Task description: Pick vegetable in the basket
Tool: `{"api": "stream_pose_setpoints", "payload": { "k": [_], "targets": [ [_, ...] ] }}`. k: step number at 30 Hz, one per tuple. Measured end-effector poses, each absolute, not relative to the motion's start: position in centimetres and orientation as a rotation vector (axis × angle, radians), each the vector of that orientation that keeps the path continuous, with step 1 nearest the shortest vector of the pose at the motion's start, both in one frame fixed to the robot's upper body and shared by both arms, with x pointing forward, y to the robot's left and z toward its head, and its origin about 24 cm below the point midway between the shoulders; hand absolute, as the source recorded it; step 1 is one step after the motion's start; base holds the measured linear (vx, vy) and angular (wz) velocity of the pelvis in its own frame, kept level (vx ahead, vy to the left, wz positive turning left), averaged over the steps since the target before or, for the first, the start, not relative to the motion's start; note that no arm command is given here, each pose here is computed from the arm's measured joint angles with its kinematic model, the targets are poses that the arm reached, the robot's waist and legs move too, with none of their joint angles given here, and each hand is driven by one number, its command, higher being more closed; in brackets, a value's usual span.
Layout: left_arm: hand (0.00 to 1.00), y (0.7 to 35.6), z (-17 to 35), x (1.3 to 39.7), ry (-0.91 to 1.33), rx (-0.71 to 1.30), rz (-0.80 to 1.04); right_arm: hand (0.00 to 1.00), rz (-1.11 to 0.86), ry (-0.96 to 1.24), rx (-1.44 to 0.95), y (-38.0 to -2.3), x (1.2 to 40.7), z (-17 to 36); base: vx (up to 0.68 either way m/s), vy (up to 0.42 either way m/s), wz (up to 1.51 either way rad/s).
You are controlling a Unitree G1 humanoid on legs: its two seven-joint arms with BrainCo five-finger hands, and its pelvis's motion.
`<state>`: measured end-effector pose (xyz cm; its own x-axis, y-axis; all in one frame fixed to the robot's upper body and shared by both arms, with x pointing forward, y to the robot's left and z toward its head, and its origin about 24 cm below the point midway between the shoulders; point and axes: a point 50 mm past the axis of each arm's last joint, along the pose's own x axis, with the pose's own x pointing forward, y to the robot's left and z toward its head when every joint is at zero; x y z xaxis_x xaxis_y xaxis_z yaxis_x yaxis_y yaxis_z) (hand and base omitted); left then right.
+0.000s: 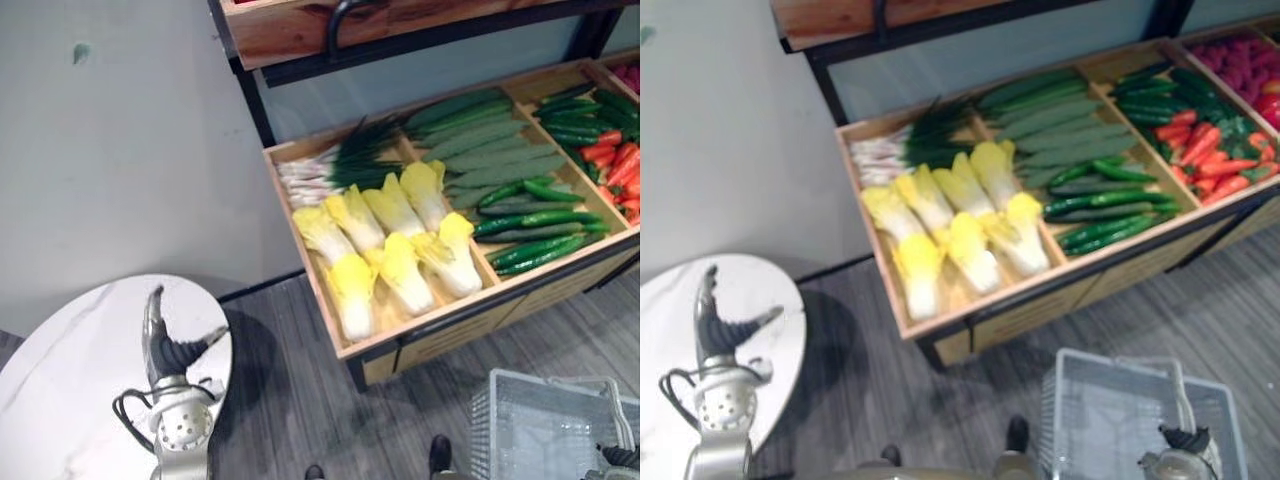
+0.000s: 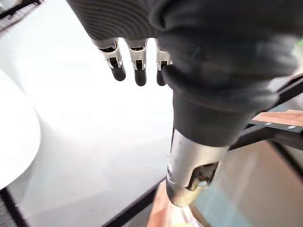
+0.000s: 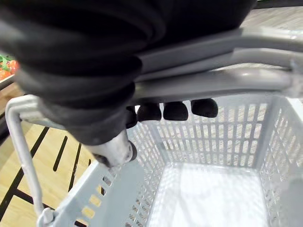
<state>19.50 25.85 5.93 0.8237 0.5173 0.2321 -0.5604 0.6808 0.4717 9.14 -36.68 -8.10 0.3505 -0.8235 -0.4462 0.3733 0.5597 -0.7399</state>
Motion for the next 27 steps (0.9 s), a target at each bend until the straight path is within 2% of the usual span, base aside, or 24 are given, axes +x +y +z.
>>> {"api": "stream_pose_setpoints", "payload": {
  "k": [9,17,27],
  "targets": [
    [0.00,22.3,7.0,22.9,-0.166,0.492,0.455,1.00,-0.743,0.894,-0.594,-35.9,10.8,-8.2,0.00,-0.011,-0.09],
    [0.00,21.7,4.7,24.9,-0.042,0.407,0.455,1.00,-0.662,0.896,-0.649,-35.1,11.7,-8.4,0.00,-0.015,-0.09],
    [0.00,20.8,2.7,26.8,0.069,0.365,0.475,1.00,-0.653,0.892,-0.664,-35.1,12.1,-8.2,0.02,-0.006,-0.06]
  ]
}}
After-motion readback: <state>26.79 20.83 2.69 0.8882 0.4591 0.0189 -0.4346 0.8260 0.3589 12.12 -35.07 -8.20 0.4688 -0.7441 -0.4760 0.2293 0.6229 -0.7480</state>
